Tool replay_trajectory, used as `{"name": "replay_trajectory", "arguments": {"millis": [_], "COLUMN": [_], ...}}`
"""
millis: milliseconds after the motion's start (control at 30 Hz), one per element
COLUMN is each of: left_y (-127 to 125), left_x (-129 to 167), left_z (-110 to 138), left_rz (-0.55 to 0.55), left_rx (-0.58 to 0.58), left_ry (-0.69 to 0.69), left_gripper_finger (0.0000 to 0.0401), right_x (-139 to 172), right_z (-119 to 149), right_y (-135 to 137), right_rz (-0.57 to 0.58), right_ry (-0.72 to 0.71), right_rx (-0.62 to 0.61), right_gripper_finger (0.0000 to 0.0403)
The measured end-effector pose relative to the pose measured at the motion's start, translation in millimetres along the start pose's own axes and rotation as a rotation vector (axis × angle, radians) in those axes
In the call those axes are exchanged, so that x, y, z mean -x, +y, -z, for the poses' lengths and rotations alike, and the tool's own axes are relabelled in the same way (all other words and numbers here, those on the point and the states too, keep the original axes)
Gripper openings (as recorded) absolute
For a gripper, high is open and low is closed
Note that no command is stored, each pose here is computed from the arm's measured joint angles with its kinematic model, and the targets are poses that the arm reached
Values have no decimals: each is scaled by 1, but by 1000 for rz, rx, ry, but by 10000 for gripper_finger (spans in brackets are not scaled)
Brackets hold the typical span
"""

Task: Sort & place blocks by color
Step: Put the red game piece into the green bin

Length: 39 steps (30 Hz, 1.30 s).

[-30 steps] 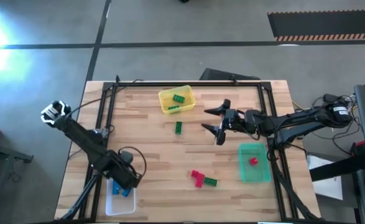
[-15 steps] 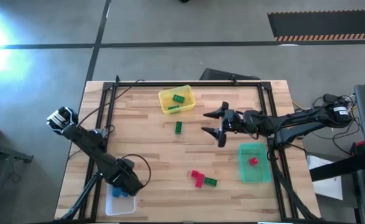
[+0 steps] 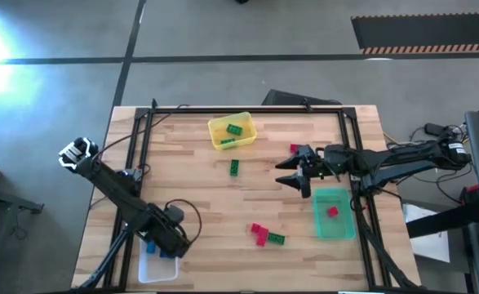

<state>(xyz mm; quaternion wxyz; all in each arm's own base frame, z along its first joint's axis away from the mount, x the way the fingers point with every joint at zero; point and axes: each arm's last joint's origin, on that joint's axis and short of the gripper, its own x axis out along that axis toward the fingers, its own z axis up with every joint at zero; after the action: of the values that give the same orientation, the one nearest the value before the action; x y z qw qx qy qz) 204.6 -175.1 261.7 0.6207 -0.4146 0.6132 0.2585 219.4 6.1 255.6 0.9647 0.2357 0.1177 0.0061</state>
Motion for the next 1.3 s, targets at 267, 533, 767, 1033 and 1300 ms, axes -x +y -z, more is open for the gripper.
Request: {"name": "replay_trajectory", "arguments": {"millis": [267,533,767,1033,1300], "left_y": [-25,-27,-4,9,10], "left_x": [24,12,-9,-20,-13], "left_z": [-43,-96,-123,-133,-133], "left_rz": [119,80,-33,-85,-84], "left_rx": [-355,-501,-447,-368,-363], "left_ry": [-524,-710,-702,-713,-753], "left_gripper_finger": [226,226,226,226,226], "right_x": [-8,-27,-40,-35,-34], "right_z": [-1,-11,-6,2,-10], "right_y": [-12,-43,-89,-152,-184], "right_rz": [406,718,764,808,796], "right_ry": [155,456,707,862,1010], "right_rx": [3,42,27,-62,-7], "right_gripper_finger": [257,239,241,273,305]}}
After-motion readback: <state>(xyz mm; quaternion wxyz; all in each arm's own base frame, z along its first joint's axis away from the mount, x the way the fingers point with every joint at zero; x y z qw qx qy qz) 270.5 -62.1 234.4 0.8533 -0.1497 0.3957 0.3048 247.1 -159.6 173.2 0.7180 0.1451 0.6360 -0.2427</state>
